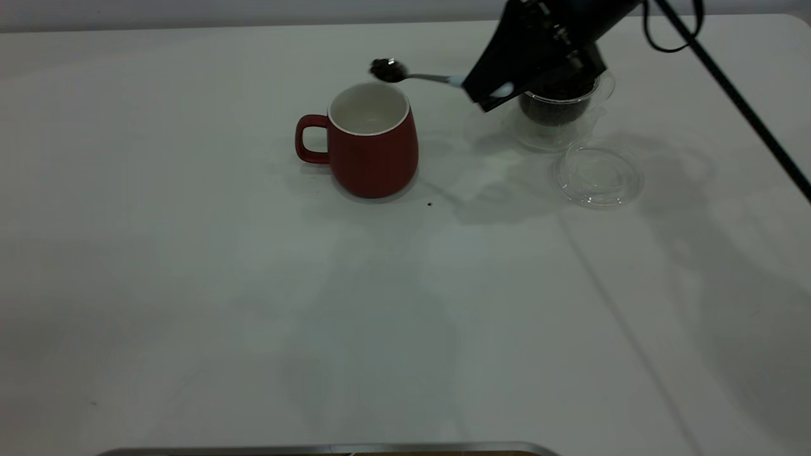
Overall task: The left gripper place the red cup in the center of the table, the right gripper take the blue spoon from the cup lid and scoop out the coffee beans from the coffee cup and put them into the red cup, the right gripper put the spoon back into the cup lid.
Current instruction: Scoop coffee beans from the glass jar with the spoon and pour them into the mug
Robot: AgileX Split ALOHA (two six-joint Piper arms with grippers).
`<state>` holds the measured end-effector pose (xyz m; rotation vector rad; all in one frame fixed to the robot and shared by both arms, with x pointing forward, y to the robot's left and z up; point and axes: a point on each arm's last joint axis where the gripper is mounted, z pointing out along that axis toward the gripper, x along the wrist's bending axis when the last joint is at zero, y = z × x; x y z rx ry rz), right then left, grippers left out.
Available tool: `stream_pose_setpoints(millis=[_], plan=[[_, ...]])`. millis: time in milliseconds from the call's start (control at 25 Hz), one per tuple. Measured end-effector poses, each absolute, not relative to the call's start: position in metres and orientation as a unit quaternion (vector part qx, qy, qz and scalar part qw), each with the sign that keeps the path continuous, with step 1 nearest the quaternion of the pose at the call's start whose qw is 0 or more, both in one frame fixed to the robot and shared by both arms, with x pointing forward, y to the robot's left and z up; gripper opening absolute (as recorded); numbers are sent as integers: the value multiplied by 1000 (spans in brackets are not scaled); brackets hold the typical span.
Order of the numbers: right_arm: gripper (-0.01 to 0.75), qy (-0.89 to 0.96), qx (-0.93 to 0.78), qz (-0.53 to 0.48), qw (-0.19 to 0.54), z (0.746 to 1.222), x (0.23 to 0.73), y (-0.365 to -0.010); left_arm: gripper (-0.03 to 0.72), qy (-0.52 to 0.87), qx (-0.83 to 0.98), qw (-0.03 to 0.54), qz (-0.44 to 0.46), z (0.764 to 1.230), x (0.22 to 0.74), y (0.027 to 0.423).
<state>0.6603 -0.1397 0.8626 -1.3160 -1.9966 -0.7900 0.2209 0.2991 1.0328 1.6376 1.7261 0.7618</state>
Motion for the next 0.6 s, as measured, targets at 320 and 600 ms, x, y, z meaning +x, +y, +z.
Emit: stream_pose_setpoints(millis=[320, 600], plan=[[115, -765, -484, -295, 306, 862, 655, -125, 516, 655, 622, 316, 289, 1033, 221, 299], [115, -776, -489, -293, 270, 858, 658, -120, 516, 655, 622, 316, 289, 1033, 221, 299]])
